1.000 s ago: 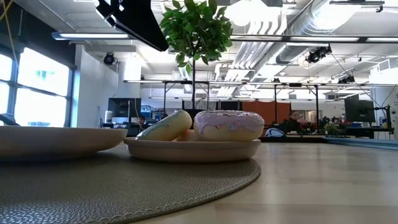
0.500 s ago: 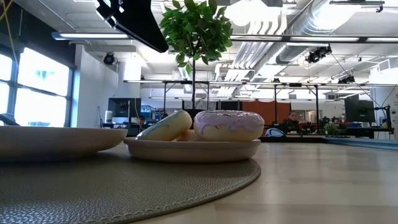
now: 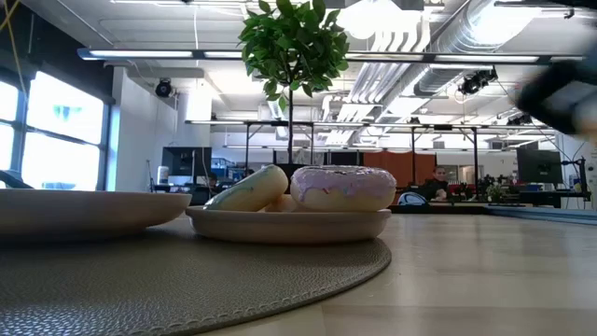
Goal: Pick & Place donuts
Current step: Put the small green donut on the left white plate
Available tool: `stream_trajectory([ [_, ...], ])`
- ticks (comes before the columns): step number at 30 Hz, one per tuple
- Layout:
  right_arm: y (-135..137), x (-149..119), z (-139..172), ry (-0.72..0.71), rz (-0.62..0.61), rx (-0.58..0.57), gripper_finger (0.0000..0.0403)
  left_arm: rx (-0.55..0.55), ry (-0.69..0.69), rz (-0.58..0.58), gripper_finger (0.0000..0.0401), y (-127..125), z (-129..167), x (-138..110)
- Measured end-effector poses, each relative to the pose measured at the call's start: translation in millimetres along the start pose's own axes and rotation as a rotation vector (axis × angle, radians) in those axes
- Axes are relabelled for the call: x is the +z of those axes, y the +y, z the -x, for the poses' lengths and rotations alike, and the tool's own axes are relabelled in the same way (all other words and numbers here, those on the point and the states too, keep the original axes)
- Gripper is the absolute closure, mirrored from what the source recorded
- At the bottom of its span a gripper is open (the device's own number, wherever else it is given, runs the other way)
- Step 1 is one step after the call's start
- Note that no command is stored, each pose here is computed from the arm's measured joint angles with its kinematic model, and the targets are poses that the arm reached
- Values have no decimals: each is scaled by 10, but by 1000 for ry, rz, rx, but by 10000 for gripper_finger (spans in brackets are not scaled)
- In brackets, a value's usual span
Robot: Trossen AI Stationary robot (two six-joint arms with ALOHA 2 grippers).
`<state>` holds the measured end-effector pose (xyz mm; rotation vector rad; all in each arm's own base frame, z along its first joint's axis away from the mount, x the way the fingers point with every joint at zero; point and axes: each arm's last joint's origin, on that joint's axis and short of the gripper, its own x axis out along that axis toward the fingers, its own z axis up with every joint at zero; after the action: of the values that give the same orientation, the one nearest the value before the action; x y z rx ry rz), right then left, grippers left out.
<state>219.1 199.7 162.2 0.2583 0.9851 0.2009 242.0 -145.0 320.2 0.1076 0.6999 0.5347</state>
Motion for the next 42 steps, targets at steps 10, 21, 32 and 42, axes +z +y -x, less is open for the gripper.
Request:
stream_trajectory([
  [10,-529,1294,130,-515,56,-243,394,-27,75,-102,307,242,559,90],
  [21,-1206,2358,-552,-253,-17,-62,392,2,76,-102,355,27,622,-704],
  [32,-1535,2744,-1141,-155,-61,17,376,-104,24,-69,399,-286,146,-1331],
  [42,-1857,2800,-1084,-156,-106,-120,382,-77,-100,-43,400,-318,-11,-1408],
])
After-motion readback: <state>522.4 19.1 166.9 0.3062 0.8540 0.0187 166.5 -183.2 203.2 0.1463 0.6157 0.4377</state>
